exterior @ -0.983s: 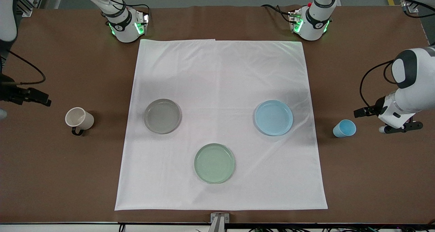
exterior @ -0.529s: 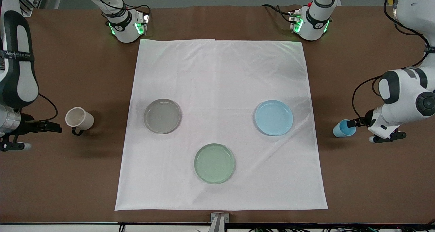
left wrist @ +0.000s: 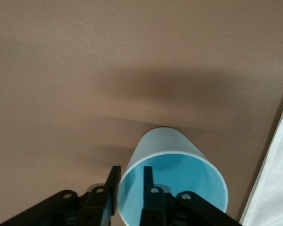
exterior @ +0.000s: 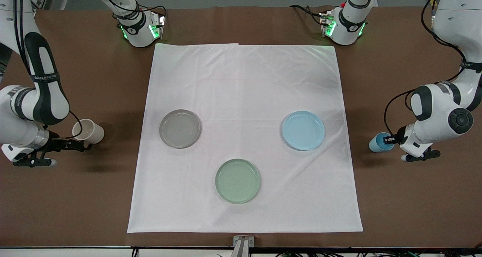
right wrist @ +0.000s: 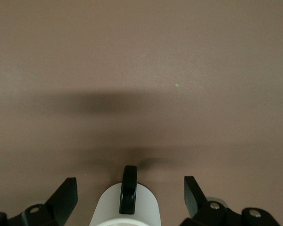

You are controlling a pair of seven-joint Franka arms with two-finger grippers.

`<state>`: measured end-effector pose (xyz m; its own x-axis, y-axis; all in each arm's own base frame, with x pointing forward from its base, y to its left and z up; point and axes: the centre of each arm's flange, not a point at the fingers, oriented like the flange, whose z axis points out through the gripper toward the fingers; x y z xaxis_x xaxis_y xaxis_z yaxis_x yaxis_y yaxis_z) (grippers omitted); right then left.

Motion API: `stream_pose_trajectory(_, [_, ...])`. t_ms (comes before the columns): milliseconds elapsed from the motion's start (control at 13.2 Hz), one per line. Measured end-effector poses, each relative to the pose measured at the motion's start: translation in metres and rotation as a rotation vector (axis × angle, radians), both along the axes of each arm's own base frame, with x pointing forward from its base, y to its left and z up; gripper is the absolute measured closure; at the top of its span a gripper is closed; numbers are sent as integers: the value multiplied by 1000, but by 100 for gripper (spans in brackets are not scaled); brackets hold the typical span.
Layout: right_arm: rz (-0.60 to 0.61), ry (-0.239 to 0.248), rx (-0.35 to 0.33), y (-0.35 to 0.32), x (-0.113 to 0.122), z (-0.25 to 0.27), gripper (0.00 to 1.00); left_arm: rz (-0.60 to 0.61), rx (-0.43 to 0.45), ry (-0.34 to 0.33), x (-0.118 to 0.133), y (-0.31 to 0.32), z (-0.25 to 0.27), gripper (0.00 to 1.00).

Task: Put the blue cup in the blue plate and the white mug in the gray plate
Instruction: 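Grasp the blue cup with the left gripper and lift it, then lower the blue cup onto the blue plate and open the left gripper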

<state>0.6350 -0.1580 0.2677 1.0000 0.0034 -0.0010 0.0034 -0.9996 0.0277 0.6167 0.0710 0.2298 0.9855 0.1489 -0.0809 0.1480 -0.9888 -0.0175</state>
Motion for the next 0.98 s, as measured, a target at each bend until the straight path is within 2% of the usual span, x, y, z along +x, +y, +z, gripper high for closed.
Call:
stream_pose_trajectory(76, [1, -9, -2, 1, -2, -8, 0, -4, -1, -3, 1, -3, 1, 93])
stream_pose_trajectory(151, [2, -16, -3, 1, -5, -15, 0, -9, -4, -6, 3, -7, 3, 97])
stream_pose_trajectory(303, [5, -12, -2, 3, -10, -28, 0, -39, -18, -4, 5, -26, 13, 97])
stream_pose_trajectory(454, [6, -1, 1, 3, -13, -36, 11, -81, -34, 10, 4, -59, 32, 97])
stream_pose_trajectory(529, [6, 5, 2, 3, -14, -39, 11, -91, -40, 16, 3, -76, 42, 97])
stream_pose_trajectory(681, [9, 15, 4, 1, -18, -43, 28, -76, -51, 21, -1, -113, 57, 97])
stream_pose_trajectory(756, [26, 17, 5, -1, -19, -44, 28, -57, -58, 22, -3, -135, 61, 97])
stream_pose_trajectory(908, [43, 19, 5, -4, -20, -45, 43, -20, -70, 29, -10, -178, 62, 97])
stream_pose_trajectory(983, [45, 19, 5, -4, -21, -45, 43, -3, -70, 36, -15, -199, 61, 97])
